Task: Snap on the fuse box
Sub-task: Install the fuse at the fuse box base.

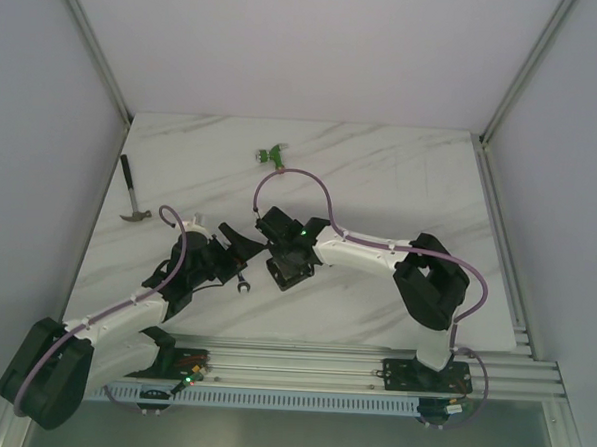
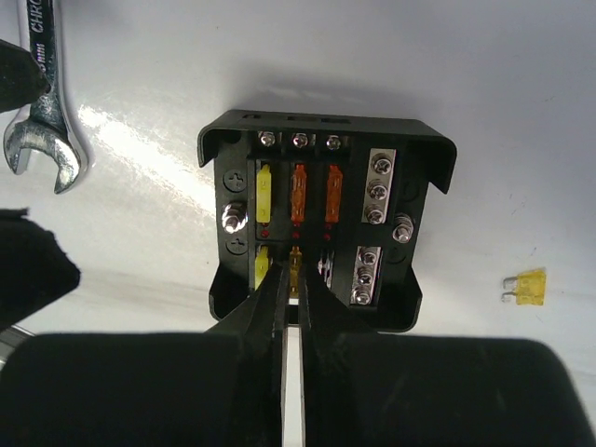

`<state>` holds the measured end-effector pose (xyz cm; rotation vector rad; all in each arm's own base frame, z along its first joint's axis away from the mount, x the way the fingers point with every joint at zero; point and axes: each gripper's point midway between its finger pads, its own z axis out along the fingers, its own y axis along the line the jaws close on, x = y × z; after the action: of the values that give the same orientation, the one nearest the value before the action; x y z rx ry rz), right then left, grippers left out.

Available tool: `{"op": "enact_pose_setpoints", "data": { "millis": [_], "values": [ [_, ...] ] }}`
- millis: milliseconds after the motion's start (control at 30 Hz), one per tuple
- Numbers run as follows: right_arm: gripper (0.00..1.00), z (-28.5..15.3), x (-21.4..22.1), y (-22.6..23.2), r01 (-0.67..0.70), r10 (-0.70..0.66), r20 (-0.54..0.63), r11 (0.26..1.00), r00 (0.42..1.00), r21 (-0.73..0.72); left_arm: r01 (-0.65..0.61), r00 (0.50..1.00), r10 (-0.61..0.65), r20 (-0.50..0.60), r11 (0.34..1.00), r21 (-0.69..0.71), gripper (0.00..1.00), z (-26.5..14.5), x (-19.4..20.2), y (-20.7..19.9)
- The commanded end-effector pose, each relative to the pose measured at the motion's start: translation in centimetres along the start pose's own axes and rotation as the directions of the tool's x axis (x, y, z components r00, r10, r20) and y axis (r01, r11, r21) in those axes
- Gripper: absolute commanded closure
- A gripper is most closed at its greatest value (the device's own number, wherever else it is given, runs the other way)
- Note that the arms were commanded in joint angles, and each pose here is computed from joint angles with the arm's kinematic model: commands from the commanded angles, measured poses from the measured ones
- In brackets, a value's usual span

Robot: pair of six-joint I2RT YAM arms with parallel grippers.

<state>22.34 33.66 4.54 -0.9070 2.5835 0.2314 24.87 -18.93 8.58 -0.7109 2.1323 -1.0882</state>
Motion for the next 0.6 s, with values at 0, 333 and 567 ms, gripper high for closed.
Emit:
{"op": "enact_pose_setpoints", "data": {
  "millis": [0, 333, 567],
  "values": [
    [1.00, -0.7, 0.2, 0.6, 0.001, -0.001, -0.009, 1.000, 1.000, -0.028, -0.001, 1.000, 0.001, -0.018, 1.000, 0.004, 0.00, -0.2, 0.3, 0.1],
    [1.00, 2.1, 10.1, -2.5, 0.010, 0.006, -0.236, 0.998, 0.972, 0.065, 0.002, 1.000, -0.003, -0.017, 1.000, -0.001, 0.00, -0.2, 0.3, 0.2],
    [1.00, 3.6, 14.6, -4.1, 0.060, -0.018, -0.356, 0.992, 0.934, 0.107, 0.004, 1.000, -0.004, -0.018, 1.000, -0.003, 0.00, -0.3, 0.3, 0.2]
  ]
}}
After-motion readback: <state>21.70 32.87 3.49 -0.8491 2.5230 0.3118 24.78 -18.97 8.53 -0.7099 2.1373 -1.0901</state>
